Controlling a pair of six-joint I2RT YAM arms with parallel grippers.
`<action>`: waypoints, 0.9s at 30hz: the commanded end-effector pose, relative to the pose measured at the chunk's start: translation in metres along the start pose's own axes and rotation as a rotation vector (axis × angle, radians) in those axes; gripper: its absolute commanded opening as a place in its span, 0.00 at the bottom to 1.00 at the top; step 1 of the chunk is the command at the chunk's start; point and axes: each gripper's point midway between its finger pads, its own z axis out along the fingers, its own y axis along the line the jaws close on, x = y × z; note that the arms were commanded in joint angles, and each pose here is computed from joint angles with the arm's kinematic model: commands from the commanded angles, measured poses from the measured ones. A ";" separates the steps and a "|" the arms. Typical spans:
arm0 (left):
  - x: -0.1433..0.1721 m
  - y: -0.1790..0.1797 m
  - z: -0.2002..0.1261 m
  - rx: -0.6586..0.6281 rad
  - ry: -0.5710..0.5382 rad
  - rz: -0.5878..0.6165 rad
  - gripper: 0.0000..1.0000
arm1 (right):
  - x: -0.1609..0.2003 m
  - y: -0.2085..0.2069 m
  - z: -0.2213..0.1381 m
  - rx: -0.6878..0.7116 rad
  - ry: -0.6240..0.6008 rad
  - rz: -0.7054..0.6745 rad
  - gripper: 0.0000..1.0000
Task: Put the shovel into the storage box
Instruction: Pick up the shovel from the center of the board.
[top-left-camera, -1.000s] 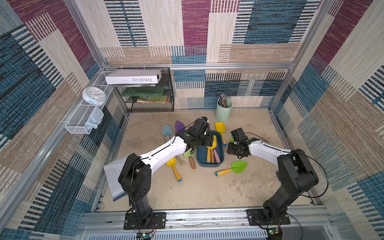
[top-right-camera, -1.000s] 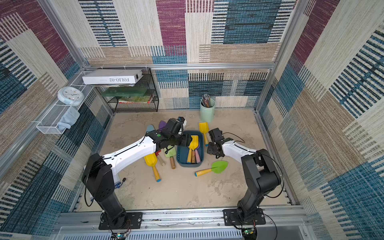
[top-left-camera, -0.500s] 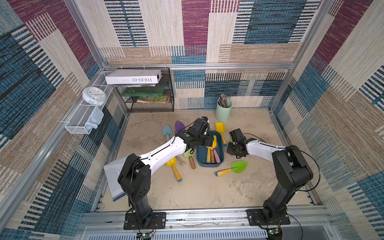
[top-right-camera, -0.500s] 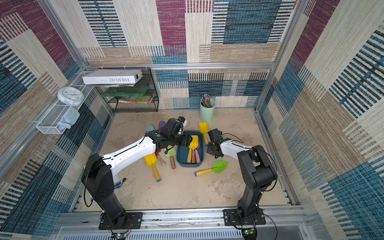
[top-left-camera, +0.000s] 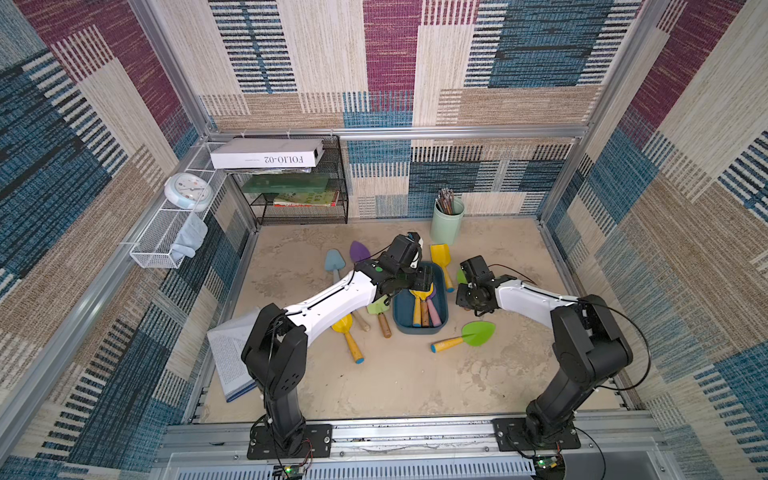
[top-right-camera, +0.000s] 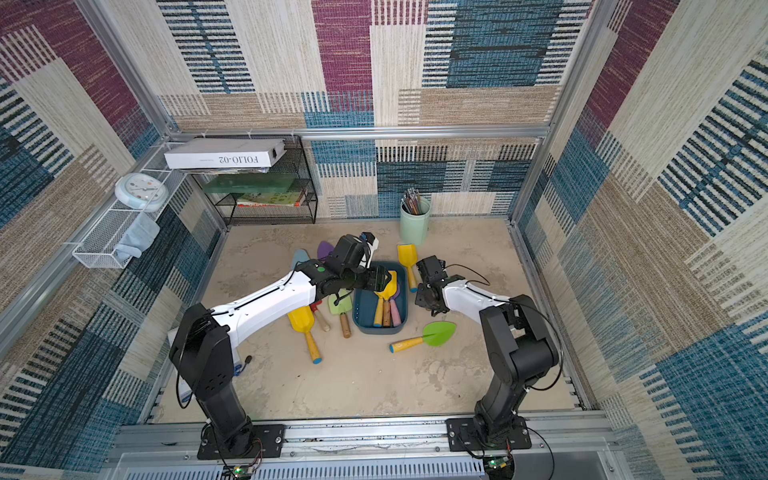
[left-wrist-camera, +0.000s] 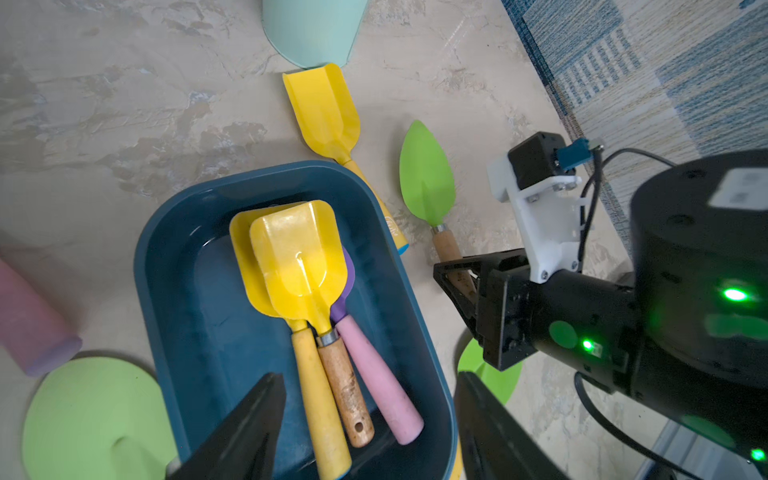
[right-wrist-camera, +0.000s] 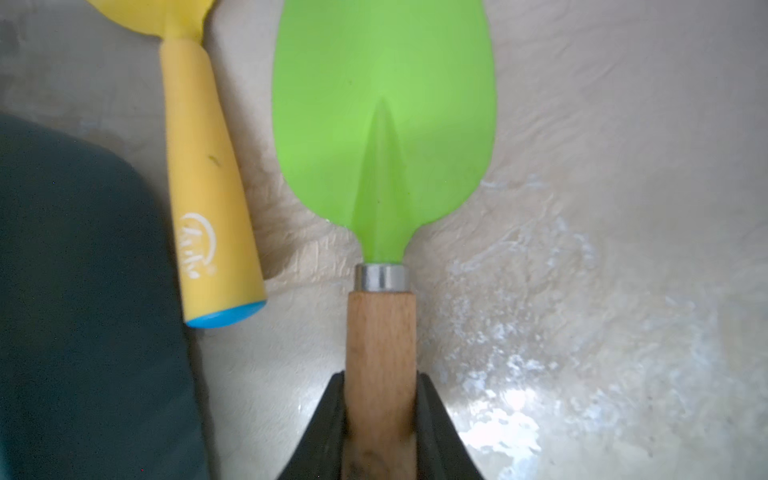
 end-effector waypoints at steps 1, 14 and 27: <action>-0.006 -0.011 0.004 0.058 -0.012 -0.016 0.68 | -0.012 -0.004 -0.016 0.026 -0.045 -0.049 0.00; -0.015 -0.034 0.024 0.199 -0.033 -0.082 0.67 | -0.021 0.019 -0.078 -0.153 -0.108 -0.335 0.00; -0.033 -0.035 0.039 0.200 -0.086 -0.133 0.64 | -0.002 0.051 -0.115 -0.403 -0.105 -0.398 0.00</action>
